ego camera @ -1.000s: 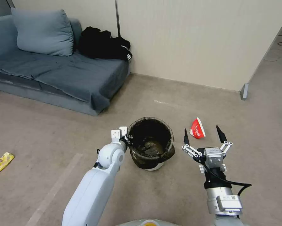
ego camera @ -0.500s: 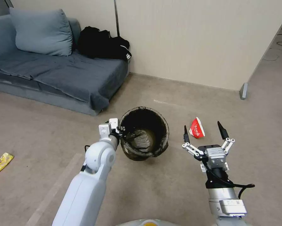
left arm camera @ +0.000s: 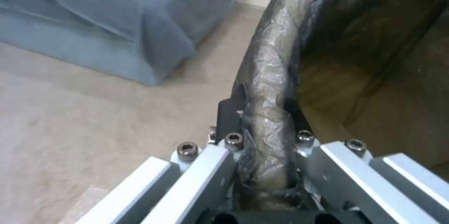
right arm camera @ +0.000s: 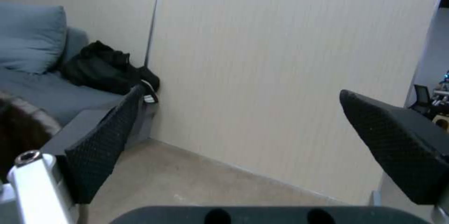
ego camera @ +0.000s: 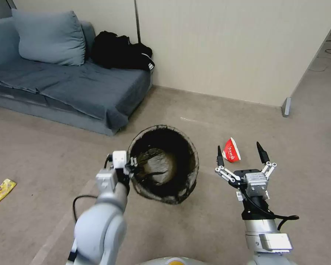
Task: Pick up the trash bin, then pick up the garbage from the floor and place it into the trash bin.
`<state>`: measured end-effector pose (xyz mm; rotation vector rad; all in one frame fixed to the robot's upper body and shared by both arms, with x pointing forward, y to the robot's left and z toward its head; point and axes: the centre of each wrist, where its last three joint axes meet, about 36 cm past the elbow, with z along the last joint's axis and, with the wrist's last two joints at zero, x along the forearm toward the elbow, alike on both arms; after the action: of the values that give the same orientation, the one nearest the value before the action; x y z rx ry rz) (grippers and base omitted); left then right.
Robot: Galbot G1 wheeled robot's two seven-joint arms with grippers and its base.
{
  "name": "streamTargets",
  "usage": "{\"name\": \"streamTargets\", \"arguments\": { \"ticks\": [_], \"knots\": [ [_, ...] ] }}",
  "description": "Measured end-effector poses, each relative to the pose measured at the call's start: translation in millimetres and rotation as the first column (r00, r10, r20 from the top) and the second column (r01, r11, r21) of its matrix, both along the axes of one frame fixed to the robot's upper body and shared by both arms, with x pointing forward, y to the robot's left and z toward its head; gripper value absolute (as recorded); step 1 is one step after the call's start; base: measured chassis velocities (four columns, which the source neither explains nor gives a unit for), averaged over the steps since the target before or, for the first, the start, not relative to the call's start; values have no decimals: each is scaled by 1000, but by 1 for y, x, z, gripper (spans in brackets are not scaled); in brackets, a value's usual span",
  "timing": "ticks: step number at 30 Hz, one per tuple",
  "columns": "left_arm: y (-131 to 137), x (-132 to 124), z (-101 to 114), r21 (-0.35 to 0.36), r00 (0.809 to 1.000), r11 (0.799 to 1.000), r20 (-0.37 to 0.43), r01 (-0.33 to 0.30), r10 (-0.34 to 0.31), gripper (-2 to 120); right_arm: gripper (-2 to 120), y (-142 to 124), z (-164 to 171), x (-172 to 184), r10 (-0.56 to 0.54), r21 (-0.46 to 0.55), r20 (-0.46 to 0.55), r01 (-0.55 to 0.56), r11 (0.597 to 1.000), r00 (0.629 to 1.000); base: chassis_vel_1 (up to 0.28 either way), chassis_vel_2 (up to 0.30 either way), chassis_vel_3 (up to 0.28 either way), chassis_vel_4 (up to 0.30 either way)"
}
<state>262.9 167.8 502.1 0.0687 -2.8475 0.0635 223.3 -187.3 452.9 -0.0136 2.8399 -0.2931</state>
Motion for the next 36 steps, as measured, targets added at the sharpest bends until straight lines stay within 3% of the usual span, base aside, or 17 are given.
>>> {"name": "streamTargets", "arguments": {
  "ticks": [4, 10, 29, 36],
  "knots": [
    [-1, -12, 0, 25, 997, 997, 50, -67, 66, 0, 100, -2, -1, 1, -23, 5, -2, 23, 1000, 1000, 0, 0, 0, 0],
    [-3, -14, 0, 23, 994, 996, 59, -91, 89, 0, 100, -2, -2, 1, -27, 9, -5, 28, 1000, 1000, 0, 0, 0, 0],
    [-6, -13, -6, 19, 995, 996, 46, -86, 86, 0, 100, -3, -10, 2, -63, 29, -43, 64, 998, 997, -6, 7, 4, -3],
    [-6, -13, -8, 23, 997, 997, 31, -77, 76, 0, 100, -4, -11, 2, -65, 32, -45, 66, 997, 997, -123, 122, 131, -116]
  ]
}}
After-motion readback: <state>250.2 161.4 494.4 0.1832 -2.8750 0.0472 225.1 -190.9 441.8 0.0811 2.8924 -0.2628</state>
